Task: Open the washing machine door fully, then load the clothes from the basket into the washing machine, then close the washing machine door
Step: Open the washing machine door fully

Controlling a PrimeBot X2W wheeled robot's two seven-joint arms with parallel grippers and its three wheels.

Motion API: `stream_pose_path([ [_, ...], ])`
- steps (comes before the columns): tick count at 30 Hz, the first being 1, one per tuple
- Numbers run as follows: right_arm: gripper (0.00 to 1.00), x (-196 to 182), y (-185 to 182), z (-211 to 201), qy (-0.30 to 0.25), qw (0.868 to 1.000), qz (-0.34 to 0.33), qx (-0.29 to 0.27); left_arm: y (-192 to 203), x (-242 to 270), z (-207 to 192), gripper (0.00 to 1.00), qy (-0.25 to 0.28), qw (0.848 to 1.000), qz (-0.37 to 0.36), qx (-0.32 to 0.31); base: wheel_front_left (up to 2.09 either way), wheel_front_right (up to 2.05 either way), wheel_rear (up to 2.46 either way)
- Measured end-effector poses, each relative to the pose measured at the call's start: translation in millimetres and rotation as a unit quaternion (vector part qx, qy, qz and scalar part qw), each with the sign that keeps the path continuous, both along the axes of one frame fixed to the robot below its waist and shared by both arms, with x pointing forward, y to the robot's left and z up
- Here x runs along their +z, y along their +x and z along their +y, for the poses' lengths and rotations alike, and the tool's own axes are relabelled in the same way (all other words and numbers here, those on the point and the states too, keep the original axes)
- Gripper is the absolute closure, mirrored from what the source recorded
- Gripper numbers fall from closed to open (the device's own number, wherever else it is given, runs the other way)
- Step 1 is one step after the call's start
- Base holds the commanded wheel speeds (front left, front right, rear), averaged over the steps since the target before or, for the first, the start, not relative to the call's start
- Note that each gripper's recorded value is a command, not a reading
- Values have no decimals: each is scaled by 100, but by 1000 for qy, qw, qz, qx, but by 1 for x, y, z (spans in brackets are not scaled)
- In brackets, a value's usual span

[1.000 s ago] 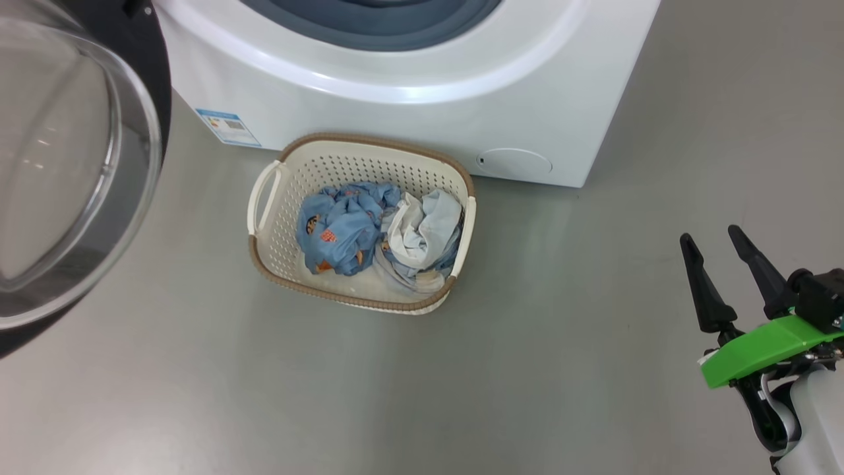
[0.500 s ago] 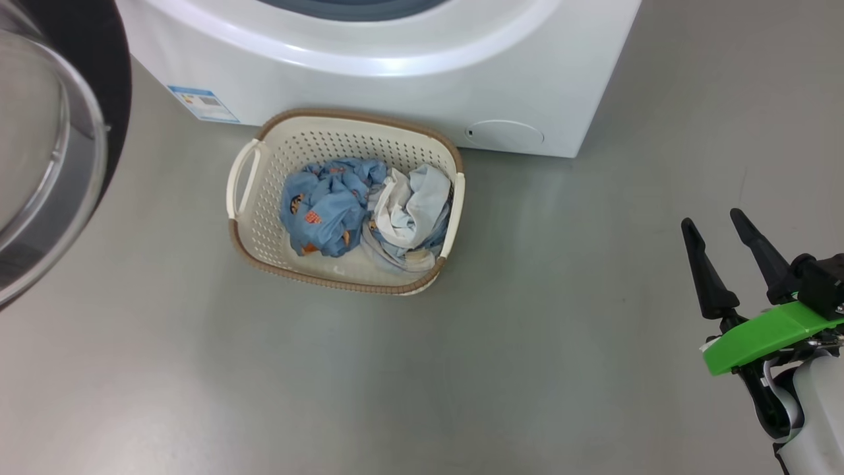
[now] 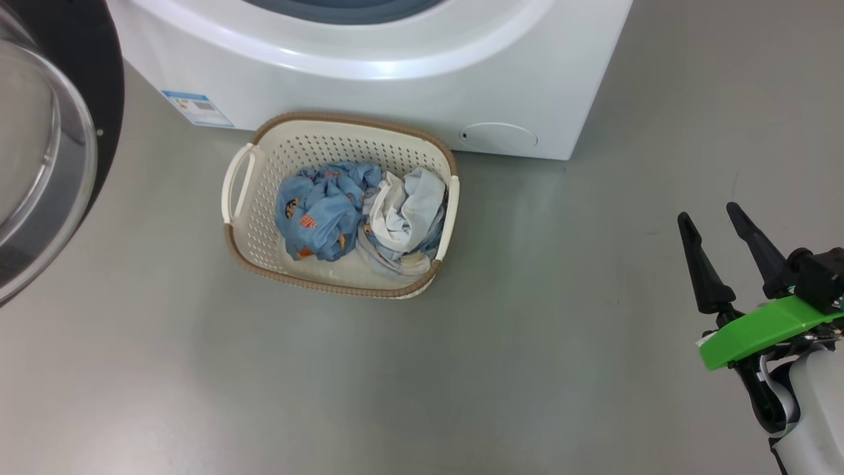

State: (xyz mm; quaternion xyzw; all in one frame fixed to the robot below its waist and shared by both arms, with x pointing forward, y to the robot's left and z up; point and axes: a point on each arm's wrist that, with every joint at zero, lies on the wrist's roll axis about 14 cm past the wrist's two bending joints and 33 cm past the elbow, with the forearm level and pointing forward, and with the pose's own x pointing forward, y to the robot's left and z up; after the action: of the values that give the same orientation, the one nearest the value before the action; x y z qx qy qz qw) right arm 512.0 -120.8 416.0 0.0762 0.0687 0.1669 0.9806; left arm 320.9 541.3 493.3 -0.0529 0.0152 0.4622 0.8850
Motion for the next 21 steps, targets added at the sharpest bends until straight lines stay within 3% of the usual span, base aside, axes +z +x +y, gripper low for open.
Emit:
stream_pose_path([
  [9, 0, 19, -6, 6, 4, 1000, -16, 5, -10, 1, -13, 100, -6, 1000, -15, -11, 0, 0, 0],
  [21, 0, 37, -22, 11, 3, 999, -29, 12, -31, -13, -55, 100, -21, 997, -23, -69, 0, 0, 0],
])
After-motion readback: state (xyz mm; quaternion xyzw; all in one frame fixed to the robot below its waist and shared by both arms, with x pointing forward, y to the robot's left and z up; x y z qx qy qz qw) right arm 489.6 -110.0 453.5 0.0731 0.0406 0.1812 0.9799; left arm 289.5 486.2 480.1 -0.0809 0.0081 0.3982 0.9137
